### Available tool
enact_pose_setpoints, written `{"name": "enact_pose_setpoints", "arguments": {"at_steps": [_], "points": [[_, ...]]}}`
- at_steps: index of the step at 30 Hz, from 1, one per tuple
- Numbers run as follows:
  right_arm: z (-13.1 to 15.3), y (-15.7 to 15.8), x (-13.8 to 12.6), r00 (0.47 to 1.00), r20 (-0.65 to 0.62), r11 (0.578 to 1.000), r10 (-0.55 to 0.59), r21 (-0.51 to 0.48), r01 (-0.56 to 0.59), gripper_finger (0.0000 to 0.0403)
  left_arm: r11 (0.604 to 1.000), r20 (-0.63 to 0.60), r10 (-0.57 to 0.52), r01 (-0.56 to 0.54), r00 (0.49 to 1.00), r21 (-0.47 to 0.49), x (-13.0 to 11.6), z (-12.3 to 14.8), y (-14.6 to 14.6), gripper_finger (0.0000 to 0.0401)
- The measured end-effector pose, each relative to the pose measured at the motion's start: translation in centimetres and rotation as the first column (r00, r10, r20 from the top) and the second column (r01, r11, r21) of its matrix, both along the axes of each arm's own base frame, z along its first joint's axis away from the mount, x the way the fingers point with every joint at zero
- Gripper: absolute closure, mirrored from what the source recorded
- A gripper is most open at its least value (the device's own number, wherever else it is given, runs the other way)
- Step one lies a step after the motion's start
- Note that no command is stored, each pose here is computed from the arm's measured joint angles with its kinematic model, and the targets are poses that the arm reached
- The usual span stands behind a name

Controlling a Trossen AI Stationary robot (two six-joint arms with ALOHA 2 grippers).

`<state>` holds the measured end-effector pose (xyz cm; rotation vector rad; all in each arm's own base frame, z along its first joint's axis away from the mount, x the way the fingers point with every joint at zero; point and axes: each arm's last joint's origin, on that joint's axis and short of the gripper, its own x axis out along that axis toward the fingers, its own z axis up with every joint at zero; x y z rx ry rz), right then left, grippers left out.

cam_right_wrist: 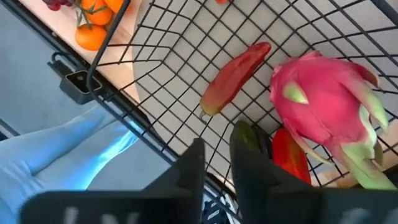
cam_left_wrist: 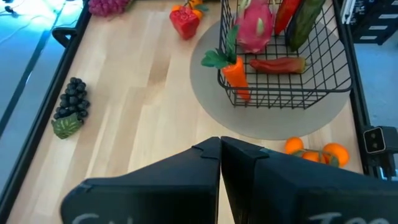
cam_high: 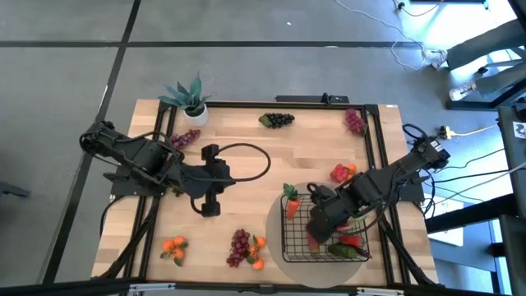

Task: Build produce basket
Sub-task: Put the bottom left pepper into the wire basket

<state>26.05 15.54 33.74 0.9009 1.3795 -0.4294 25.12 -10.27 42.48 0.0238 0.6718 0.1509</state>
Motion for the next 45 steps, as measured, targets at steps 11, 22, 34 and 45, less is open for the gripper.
{"name": "enact_pose_setpoints", "arguments": {"at_steps": [11,22,34,45], "points": [[-3.9,1.2,2.6,0.983,-0.146,0.993,-0.113,-0.037,0.109,0.0237,1.000,-0.001,-0.001,0.001,1.000,0.000,0.0,0.0,0.0,0.0400],[-8.7,1.3,5.7,0.938,-0.288,0.981,-0.194,-0.060,0.184,0.0231,1.000,-0.001,-0.001,0.001,1.000,-0.001,0.0,0.0,0.0,0.0400],[-12.8,2.2,7.0,0.896,-0.397,0.980,-0.197,-0.086,0.177,0.0231,1.000,0.000,-0.001,0.001,1.000,-0.001,0.0,0.0,0.0,0.0400],[-15.8,2.6,7.9,0.873,-0.440,0.977,-0.209,-0.128,0.170,0.0231,1.000,0.000,-0.001,0.001,1.000,-0.001,0.0,0.0,0.0,0.0400]]}}
